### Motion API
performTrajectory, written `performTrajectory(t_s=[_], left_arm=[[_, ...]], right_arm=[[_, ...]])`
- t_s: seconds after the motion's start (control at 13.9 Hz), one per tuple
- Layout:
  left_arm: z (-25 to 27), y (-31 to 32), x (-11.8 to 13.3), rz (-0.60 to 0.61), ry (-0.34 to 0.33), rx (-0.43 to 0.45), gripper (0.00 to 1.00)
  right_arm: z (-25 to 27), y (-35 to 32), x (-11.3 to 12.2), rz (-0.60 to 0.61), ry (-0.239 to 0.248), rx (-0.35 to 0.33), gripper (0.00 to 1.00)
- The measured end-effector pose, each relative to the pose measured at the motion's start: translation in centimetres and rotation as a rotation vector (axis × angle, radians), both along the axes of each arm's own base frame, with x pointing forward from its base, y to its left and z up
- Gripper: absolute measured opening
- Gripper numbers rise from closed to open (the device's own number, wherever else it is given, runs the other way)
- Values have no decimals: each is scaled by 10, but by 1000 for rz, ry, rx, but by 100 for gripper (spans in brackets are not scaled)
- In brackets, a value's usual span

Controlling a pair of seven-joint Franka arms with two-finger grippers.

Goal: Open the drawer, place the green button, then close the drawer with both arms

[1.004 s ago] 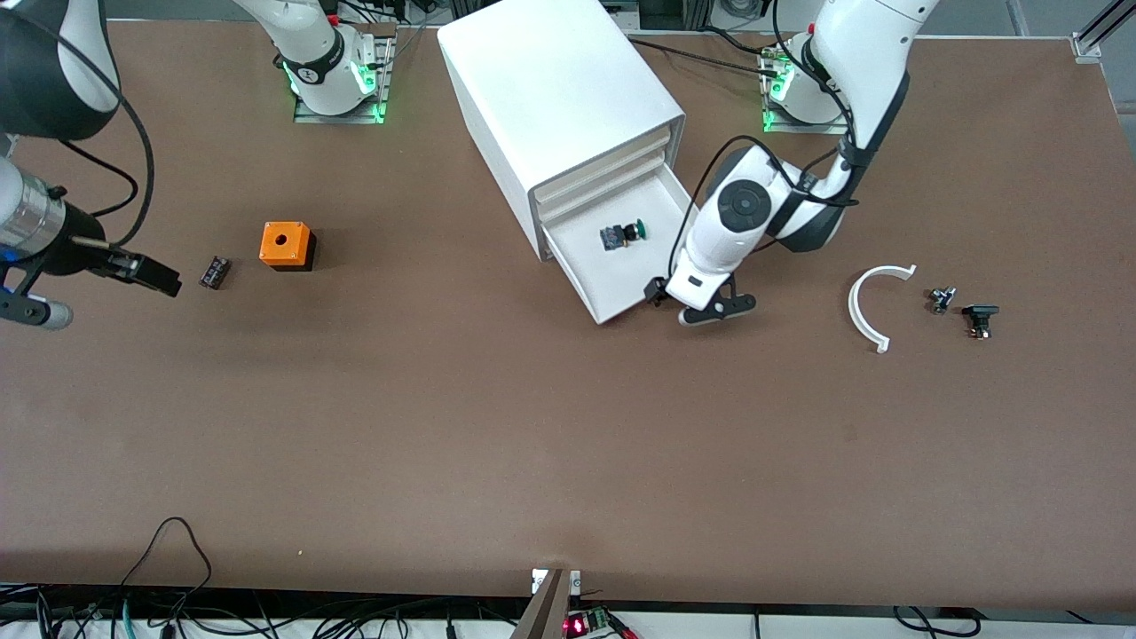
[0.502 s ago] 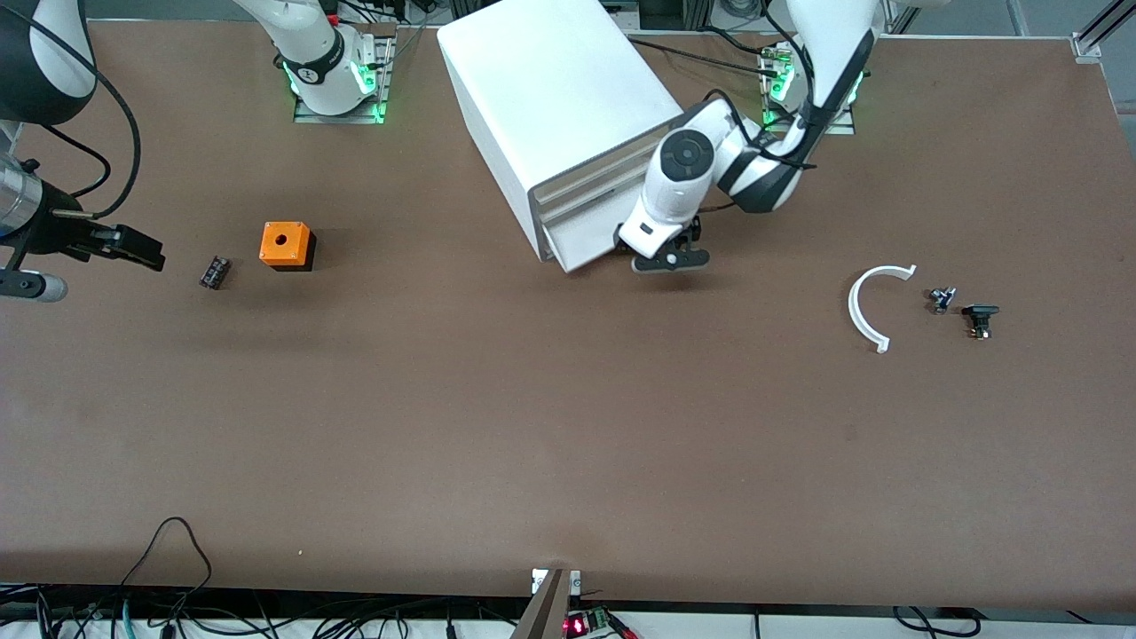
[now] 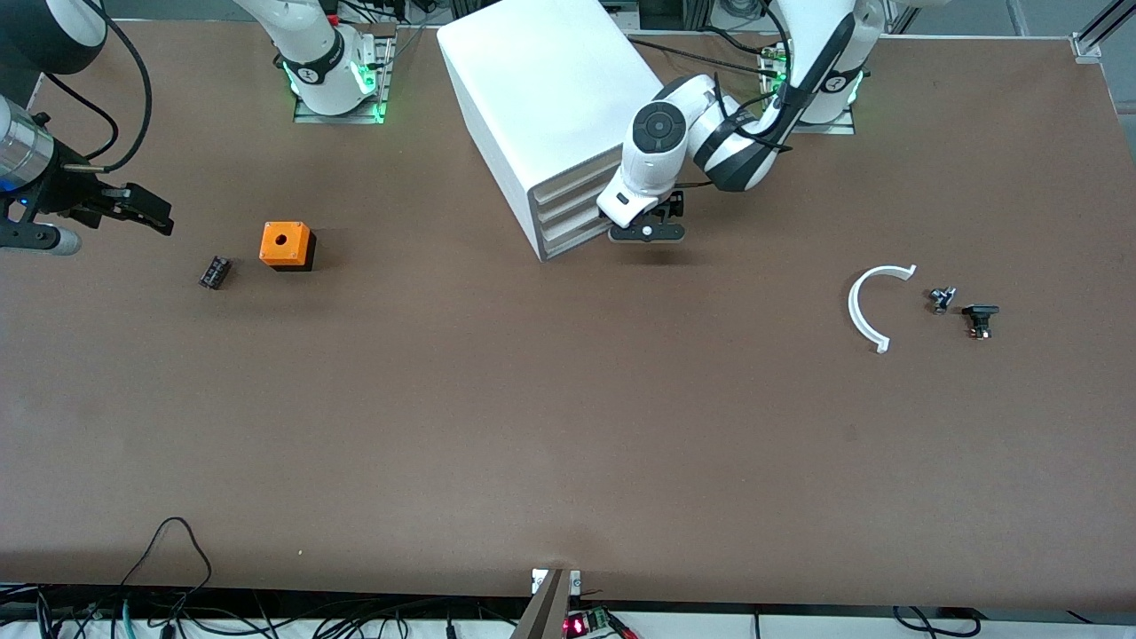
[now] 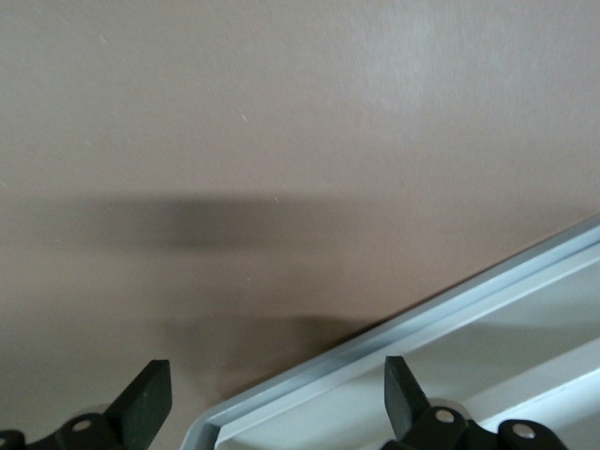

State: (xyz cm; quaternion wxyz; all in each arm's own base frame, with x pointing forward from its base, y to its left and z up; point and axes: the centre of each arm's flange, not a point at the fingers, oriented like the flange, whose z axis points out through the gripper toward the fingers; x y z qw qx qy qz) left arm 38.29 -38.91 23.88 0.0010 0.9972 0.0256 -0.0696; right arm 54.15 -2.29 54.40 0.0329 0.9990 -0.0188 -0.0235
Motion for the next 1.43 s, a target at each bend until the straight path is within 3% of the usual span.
performTrajectory(t_s=[0.07,0.29,0.43,0.65,0.79,0.93,1.15,1.43], left_arm=[[12,13,18,40,-25,-10,100],[74,98,110,244,-152,-57,100],[117,153,146,279,-218,-63,100],[186,216,165,197,-211,-2,100],[252,265,175,101,-161,28,100],[313,317,178,-26,-175,25,100],[344,380,173,-148,-201,22,100],[364,382,169,-172,-164,19,100]], right_arm=[[-1,0,0,14,0,1,100],[-2,2,0,19,-1,3,100],[2,2,-1,5,-10,4,100],[11,2,-5,5,-21,4,100],[16,3,-11,21,-10,5,100],[16,3,-17,23,-6,7,100],[13,3,-33,24,-5,9,100],[16,3,-37,6,-15,9,100]])
